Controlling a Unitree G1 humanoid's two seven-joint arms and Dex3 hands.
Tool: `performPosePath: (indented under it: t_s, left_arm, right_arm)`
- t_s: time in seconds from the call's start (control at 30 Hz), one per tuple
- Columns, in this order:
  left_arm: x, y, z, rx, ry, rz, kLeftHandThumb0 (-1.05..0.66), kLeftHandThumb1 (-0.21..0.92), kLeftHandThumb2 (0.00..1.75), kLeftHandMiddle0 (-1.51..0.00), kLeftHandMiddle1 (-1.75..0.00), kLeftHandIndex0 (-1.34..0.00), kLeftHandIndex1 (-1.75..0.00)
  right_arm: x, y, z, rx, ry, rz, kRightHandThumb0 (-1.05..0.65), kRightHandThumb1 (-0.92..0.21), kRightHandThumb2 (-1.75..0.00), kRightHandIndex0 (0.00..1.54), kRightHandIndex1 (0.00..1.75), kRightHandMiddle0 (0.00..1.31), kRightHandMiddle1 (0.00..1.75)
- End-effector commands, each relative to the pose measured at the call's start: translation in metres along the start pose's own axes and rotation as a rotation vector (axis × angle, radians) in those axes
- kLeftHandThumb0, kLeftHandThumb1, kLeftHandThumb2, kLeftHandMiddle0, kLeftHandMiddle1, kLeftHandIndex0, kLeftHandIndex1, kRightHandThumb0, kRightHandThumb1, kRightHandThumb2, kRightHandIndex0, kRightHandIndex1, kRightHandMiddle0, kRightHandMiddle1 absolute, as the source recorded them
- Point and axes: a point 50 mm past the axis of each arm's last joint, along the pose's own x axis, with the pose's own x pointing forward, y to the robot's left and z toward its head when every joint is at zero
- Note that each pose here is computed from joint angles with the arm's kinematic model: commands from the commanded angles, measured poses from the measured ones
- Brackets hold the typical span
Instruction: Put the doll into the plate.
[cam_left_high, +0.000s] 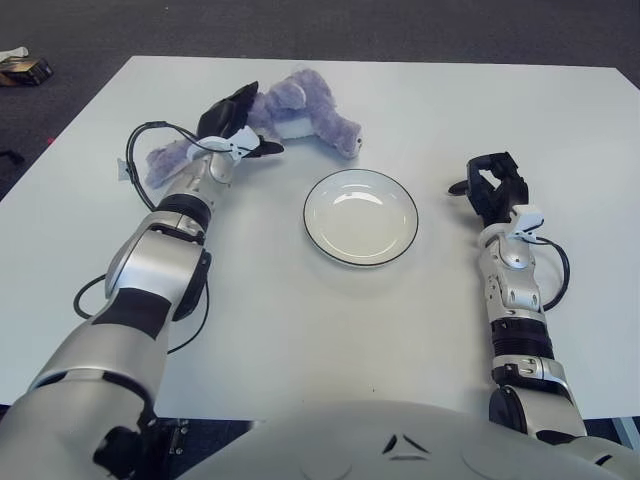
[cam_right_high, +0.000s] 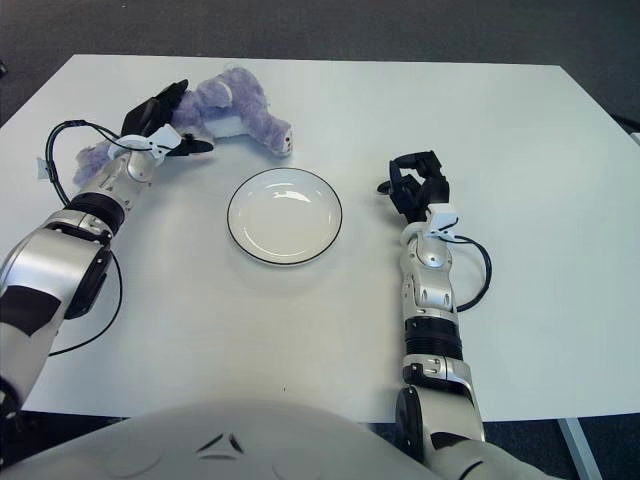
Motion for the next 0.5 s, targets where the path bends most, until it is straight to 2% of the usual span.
performPosePath:
  t_s: [0.0, 0.03, 0.1, 0.23, 0.27, 0.33, 0.43, 0.47]
  left_arm:
    - [-0.0055, -0.0077, -0.0020, 0.010, -0.006, -0.010, -0.53, 0.74, 0.00, -0.42, -0.45, -0.46, -0.36]
    - [-0.0055, -0.0077, -0.0020, 0.010, -0.006, -0.009, -0.53, 0.74, 0.00, -0.38, -0.55, -0.44, -0.43]
    - [-0.0056, -0.0077, -0.0020, 0.010, -0.006, -0.009, -0.52, 0.74, 0.00, -0.34, -0.63, -0.41, -0.50]
    - [-0.0059, -0.0086, -0.0013, 0.001, -0.007, -0.005, -0.52, 0.75, 0.00, -0.30, -0.71, -0.39, -0.56]
    - [-0.0062, -0.0093, -0.0007, -0.007, -0.008, -0.002, -0.47, 0.75, 0.00, -0.28, -0.81, -0.37, -0.65]
    - [-0.0064, -0.0100, -0.0001, -0.016, -0.008, 0.002, -0.34, 0.77, 0.00, -0.17, -1.15, -0.26, -1.02]
    - [-0.0066, -0.0104, 0.0001, -0.024, -0.007, 0.004, -0.26, 0.79, 0.01, -0.10, -1.38, -0.18, -1.24]
    - [-0.0066, -0.0104, 0.0002, -0.025, -0.007, 0.005, -0.25, 0.79, 0.01, -0.09, -1.41, -0.17, -1.27]
  right_arm:
    - [-0.0139, -0.0051, -0.0181, 0.013, 0.069, -0.022, -0.35, -0.92, -0.38, 0.73, 1.39, 0.35, 1.59]
    - [-0.0139, -0.0051, -0.0181, 0.013, 0.069, -0.022, -0.35, -0.92, -0.38, 0.73, 1.39, 0.35, 1.59]
    - [-0.0139, -0.0051, -0.0181, 0.013, 0.069, -0.022, -0.35, -0.92, -0.38, 0.73, 1.39, 0.35, 1.59]
    - [-0.0139, -0.0054, -0.0184, 0.014, 0.070, -0.023, -0.35, -0.92, -0.38, 0.73, 1.39, 0.35, 1.59]
    - [-0.0138, -0.0057, -0.0186, 0.015, 0.071, -0.024, -0.35, -0.92, -0.38, 0.73, 1.39, 0.35, 1.59]
    - [-0.0138, -0.0060, -0.0189, 0.015, 0.071, -0.024, -0.35, -0.92, -0.38, 0.73, 1.39, 0.35, 1.59]
    - [-0.0137, -0.0062, -0.0189, 0.016, 0.071, -0.025, -0.35, -0.92, -0.38, 0.73, 1.39, 0.35, 1.59]
    - [-0.0137, -0.0062, -0.0189, 0.017, 0.070, -0.025, -0.35, -0.92, -0.38, 0.73, 1.39, 0.35, 1.59]
